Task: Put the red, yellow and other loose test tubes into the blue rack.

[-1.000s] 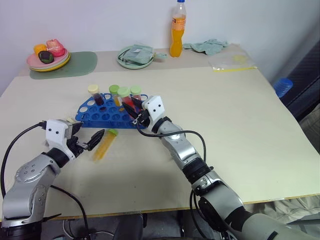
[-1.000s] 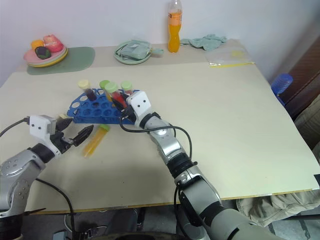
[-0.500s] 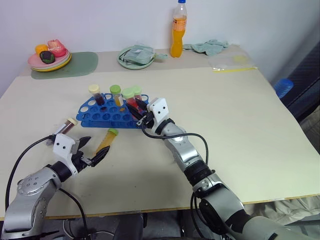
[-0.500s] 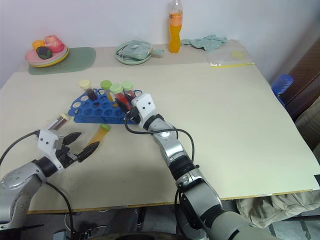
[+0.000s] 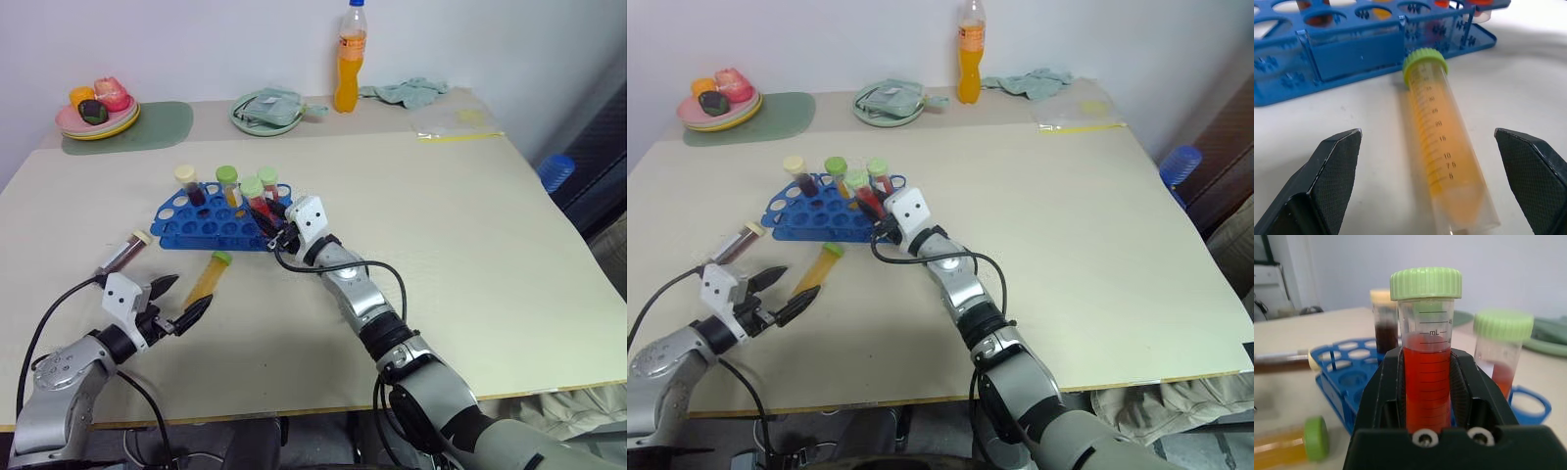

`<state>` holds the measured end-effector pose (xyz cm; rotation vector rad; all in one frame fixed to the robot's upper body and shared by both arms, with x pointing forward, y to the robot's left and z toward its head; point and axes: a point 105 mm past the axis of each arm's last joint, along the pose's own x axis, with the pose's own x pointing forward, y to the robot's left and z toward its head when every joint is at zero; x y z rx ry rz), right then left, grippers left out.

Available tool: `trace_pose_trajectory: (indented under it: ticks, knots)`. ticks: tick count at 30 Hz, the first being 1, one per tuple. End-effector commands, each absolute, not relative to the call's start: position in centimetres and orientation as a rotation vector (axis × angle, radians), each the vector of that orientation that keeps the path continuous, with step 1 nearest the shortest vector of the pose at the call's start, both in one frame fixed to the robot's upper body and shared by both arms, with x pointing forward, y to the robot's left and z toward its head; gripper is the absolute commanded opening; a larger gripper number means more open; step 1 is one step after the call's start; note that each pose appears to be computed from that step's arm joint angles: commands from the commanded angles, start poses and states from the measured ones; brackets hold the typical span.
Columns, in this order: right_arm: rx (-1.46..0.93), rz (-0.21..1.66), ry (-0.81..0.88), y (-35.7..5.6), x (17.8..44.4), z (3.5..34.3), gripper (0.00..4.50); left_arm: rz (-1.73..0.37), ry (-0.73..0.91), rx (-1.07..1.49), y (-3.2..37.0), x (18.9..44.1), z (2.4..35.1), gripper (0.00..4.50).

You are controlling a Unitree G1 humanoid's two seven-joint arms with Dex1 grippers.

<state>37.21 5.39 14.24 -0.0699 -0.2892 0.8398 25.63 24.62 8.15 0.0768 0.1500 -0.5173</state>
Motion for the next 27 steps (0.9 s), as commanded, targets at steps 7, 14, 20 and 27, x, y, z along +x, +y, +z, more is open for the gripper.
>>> trace_pose_trajectory:
  ticks: [7, 14, 20, 27]
  knots:
    - [0.037, 0.910, -0.366, 6.8, 36.3, 17.2, 3.13, -0.531, 0.109, 0.095, 24.8, 25.1, 8.2, 4.50]
    - [0.041, 0.893, -0.513, 5.1, 35.2, 21.0, 4.45, -0.506, 0.025, 0.077, 24.6, 26.0, 10.8, 4.50]
    - [0.003, 0.860, -0.534, 1.8, 34.4, 22.1, 4.45, -0.447, 0.101, 0.124, 23.1, 28.0, 13.1, 4.50]
    - [-0.156, 0.940, -0.466, -2.2, 32.4, 21.6, 4.45, -0.440, 0.513, 0.261, 19.8, 28.6, 14.0, 4.50]
